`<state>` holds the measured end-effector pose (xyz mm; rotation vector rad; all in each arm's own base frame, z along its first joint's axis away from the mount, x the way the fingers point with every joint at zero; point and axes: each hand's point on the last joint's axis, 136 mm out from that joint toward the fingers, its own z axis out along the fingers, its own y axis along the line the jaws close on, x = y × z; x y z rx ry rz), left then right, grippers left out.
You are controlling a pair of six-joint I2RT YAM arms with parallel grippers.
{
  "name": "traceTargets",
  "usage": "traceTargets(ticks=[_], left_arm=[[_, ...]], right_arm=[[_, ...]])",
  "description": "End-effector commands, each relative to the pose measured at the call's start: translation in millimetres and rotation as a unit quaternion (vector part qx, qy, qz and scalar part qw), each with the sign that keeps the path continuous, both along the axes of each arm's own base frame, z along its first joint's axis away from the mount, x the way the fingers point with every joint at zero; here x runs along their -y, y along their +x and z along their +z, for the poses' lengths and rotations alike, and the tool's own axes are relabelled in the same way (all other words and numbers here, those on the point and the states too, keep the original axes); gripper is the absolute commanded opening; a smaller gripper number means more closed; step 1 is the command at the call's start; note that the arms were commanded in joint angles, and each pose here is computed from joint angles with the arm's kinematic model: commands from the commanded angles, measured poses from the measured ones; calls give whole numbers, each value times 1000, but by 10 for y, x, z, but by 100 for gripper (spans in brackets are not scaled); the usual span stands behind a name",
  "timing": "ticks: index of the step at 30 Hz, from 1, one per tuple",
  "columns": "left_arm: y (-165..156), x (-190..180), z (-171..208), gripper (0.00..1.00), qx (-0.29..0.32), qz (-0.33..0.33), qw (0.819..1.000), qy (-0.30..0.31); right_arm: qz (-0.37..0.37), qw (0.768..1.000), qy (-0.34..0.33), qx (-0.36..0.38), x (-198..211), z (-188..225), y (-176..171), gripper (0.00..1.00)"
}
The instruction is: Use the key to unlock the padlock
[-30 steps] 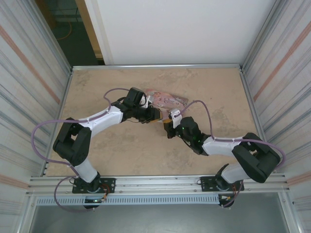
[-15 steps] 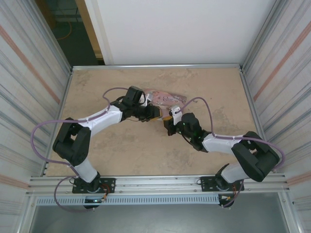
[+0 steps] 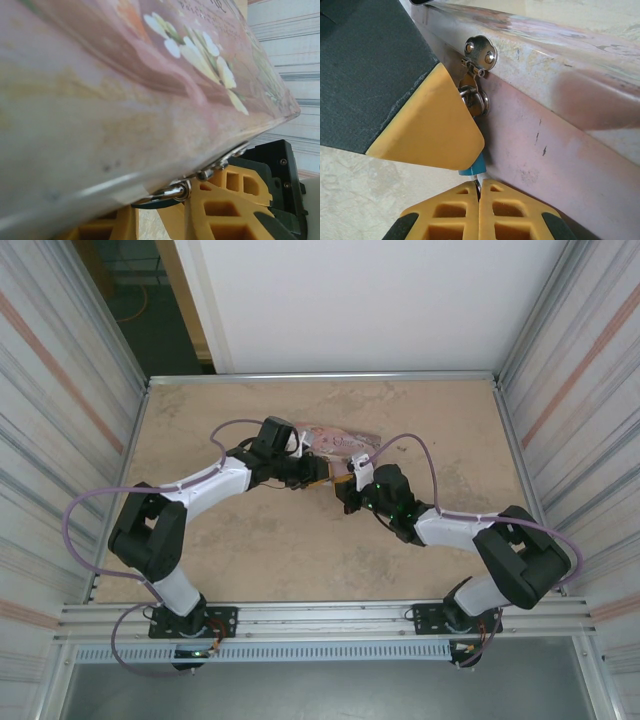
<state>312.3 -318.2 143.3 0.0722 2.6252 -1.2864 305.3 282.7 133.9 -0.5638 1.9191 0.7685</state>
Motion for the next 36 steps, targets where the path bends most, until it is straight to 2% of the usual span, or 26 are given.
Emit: traceTargets(ticks=[1,8,24,30,36], left_arm=[[-437,268,281,0,-24,-95,993,-61],[-392,289,239,0,-22,-89,994,-67],[-319,339,-246,1,-60,-68,994,-61],[-337,397,-400,1,-73,-68,993,-60],[-346,447,-512,9,-80,-70,993,-59]], right_arm=[[19,985,117,126,-249,1098,189,0],[14,988,110,112,-261,987,226,0],[-33,998,53,9,-34,45,152,0],[-40,998,42,-15,21,-167,101,0],[-44,998,29,-37,45,-368,80,0]])
